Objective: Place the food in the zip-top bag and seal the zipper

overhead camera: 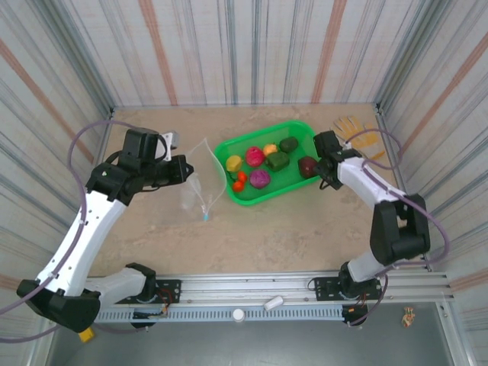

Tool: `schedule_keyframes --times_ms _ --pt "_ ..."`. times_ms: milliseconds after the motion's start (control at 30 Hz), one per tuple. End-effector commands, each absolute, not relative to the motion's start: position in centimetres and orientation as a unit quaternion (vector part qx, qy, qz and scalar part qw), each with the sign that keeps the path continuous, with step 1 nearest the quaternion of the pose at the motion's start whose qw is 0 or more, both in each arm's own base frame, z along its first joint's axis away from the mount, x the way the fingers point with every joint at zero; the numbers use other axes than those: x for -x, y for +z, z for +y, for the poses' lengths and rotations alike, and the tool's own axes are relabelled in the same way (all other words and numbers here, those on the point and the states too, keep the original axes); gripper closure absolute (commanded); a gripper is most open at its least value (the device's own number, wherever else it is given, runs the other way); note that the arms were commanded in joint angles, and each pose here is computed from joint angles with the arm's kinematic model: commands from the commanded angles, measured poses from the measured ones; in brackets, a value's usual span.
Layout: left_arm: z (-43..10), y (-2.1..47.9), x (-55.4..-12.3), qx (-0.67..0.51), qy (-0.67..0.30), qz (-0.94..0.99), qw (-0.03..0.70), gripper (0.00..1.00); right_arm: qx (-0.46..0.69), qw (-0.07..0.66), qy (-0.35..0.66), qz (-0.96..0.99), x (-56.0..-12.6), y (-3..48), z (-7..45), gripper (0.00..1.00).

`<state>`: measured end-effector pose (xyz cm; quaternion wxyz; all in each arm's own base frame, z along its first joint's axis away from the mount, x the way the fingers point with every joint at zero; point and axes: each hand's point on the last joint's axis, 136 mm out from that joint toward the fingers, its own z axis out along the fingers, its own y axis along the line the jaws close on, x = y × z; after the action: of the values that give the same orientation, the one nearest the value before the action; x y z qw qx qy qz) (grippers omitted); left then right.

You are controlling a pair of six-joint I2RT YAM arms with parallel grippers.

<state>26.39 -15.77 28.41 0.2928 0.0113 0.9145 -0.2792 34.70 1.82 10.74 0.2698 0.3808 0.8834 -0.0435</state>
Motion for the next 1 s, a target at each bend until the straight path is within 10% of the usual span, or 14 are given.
schedule_keyframes --times_ms 0,333,567,967 --pt "-17.1 28.0 -26.5 -0.012 -0.317 0.909 0.271 1.00 -0.417 0.278 -0.067 0.863 -32.3 10.5 -0.4 0.41" --pt "-17.7 27.0 -26.7 0.004 -0.334 0.908 0.252 1.00 -0.364 0.293 -0.029 0.884 -32.1 13.1 0.2 0.35" --pt "-19.4 26.2 -26.5 0.010 -0.381 0.899 0.215 1.00 -0.030 0.409 0.185 0.893 -32.4 22.7 15.3 0.33" --pt "-19.5 27.4 -26.3 -0.017 -0.379 0.897 0.225 1.00 0.204 0.308 0.369 0.853 -27.6 25.1 32.2 0.42"
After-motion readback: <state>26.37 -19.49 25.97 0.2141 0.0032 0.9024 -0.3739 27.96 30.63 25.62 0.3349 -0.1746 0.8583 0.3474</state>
